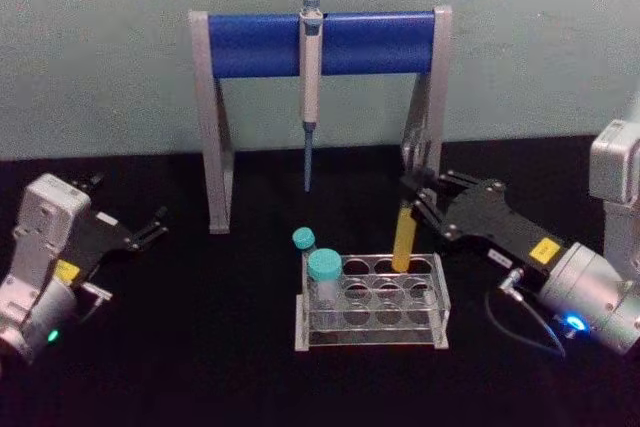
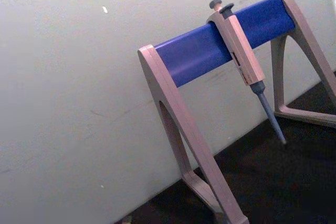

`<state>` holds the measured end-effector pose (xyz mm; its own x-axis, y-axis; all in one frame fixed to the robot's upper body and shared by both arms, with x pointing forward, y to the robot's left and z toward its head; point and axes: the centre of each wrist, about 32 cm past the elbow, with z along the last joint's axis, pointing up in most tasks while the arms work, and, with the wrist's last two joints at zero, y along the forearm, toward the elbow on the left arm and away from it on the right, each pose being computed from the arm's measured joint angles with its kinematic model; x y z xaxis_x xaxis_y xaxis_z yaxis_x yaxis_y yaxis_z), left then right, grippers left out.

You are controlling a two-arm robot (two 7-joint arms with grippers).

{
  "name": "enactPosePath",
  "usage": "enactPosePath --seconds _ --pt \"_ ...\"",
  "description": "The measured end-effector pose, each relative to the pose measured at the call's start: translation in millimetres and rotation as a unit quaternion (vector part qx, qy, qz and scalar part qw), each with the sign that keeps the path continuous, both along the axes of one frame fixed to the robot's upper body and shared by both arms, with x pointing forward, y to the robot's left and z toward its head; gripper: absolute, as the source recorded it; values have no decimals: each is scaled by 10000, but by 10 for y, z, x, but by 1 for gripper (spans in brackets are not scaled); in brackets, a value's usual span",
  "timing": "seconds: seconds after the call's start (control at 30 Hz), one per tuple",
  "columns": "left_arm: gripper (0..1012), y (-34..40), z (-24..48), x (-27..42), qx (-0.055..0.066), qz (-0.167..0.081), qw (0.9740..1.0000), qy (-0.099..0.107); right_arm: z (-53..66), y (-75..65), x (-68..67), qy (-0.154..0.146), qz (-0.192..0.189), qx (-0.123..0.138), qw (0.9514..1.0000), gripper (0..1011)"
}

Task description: Pick up the test tube from the test tube rack, shake it, then place it back into the test tube rack.

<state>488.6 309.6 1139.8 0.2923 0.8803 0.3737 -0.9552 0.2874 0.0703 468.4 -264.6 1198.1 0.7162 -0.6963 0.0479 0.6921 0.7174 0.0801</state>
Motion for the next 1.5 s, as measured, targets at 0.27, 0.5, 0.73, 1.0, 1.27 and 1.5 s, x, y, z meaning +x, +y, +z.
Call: enactPosePath --seconds 0.27,0.5,0.73,1.0,1.27,1.5 --pt "1010 0 0 0 0 0 10000 0 0 105 77 -30 211 94 9997 221" --pt "1010 0 0 0 0 0 10000 0 -11 183 212 -71 279 154 9995 221" --pt "1010 0 0 0 0 0 10000 0 -15 222 362 -124 176 157 9996 221" --pt "1010 0 0 0 0 0 10000 0 -14 206 429 -157 -49 152 9997 221" --pt "1009 0 0 0 0 0 10000 0 -18 166 401 -149 -232 145 9995 221" --pt "1009 0 0 0 0 0 10000 0 -19 146 373 -143 -304 145 9993 221"
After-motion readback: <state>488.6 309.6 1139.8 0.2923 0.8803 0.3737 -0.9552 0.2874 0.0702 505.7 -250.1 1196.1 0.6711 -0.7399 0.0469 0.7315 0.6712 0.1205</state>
